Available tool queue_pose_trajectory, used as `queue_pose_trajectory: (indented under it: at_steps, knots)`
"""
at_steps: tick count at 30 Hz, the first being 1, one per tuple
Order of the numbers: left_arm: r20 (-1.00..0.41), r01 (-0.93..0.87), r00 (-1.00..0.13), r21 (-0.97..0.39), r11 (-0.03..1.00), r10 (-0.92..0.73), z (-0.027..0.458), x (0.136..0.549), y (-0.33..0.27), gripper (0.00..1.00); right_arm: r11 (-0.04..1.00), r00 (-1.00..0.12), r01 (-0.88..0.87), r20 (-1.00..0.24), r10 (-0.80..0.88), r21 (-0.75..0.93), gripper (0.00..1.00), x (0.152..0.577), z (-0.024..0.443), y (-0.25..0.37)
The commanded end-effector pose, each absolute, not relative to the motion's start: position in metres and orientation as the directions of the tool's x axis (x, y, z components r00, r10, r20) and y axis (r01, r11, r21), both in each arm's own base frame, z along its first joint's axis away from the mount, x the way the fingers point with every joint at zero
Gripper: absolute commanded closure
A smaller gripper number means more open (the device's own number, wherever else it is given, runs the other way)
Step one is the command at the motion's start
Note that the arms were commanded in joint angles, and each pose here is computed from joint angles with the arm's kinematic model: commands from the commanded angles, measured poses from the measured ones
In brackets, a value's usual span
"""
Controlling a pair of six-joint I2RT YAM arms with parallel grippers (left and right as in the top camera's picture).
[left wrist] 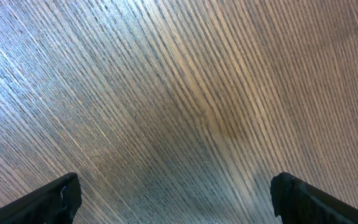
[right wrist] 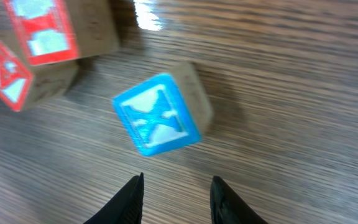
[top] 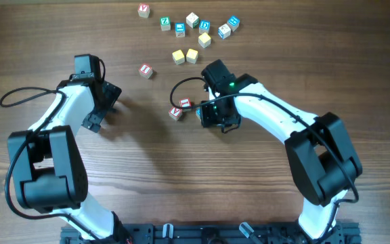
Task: Form a circle
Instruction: 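Lower the blue X block beside the red I block and release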
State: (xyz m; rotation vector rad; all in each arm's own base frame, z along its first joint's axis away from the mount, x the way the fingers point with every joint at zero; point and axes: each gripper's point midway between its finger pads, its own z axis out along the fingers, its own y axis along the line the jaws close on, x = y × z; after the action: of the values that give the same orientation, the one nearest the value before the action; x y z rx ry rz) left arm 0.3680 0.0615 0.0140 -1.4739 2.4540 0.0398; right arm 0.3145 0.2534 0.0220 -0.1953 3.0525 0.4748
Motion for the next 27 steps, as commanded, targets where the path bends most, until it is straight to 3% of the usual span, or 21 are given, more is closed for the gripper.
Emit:
queue_pose_trajectory:
  at_steps: [1, 10, 13, 20, 27]
  knots:
    - [-0.253, -0.875, -0.439, -0.096, 0.474, -0.862, 0.009, 0.364, 0.065, 0.0, 0.927, -0.987, -0.15, -0.107, -0.12, 0.343, 0.65, 0.316, 0.036, 0.27]
    - [-0.253, -0.875, -0.439, -0.096, 0.474, -0.862, 0.009, 0.364, 0.065, 0.0, 0.909, -0.985, -0.153, -0.134, -0.108, 0.387, 0.66, 0.322, 0.041, 0.281]
    - [-0.253, -0.875, -0.439, -0.096, 0.474, -0.862, 0.009, 0.364, 0.065, 0.0, 0.914, -0.987, -0.146, -0.116, -0.109, 0.379, 0.96, 0.318, 0.04, 0.278]
    - [-0.253, -0.875, -0.439, -0.096, 0.474, -0.862, 0.009, 0.364, 0.065, 0.0, 0.924, -0.989, -0.146, -0.072, -0.129, 0.354, 0.96, 0.307, 0.036, 0.271]
    - [-0.253, -0.875, -0.439, -0.096, 0.474, -0.862, 0.009, 0.364, 0.065, 0.0, 0.942, -0.988, -0.139, -0.109, -0.11, 0.305, 0.96, 0.316, 0.034, 0.264]
